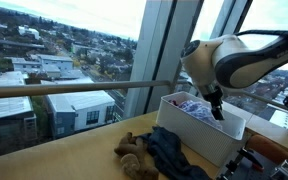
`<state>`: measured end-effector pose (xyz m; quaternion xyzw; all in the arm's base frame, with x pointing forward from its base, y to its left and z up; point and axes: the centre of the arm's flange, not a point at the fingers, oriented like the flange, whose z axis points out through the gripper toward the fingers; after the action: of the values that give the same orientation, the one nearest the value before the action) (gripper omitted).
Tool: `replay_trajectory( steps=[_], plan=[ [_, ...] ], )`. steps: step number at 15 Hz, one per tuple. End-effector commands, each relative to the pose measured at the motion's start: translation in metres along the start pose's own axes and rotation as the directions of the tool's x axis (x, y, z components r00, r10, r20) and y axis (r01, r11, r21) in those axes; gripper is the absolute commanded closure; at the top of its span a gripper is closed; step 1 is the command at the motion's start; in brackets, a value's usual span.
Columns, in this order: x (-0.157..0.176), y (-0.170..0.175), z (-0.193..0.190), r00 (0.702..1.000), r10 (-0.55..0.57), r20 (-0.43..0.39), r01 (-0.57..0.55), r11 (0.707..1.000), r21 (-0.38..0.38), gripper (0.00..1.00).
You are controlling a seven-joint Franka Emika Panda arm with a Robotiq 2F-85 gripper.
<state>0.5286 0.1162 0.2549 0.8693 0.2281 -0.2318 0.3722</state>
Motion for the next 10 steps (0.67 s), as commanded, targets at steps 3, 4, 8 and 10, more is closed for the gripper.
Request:
replay_trajectory(
  steps=[3,4,8,10],
  plan=[
    [-0.018,-0.039,-0.111,0.983,0.012,-0.183,-0.024,0.998,-0.064,0.0],
    [-0.013,-0.051,-0.123,0.974,-0.001,-0.228,-0.013,0.998,-0.06,0.0],
    [0.015,-0.099,-0.15,0.897,-0.049,-0.439,0.066,0.998,0.023,0.0],
    [0.031,-0.112,-0.149,0.848,-0.06,-0.526,0.119,0.99,0.08,0.0]
  ],
)
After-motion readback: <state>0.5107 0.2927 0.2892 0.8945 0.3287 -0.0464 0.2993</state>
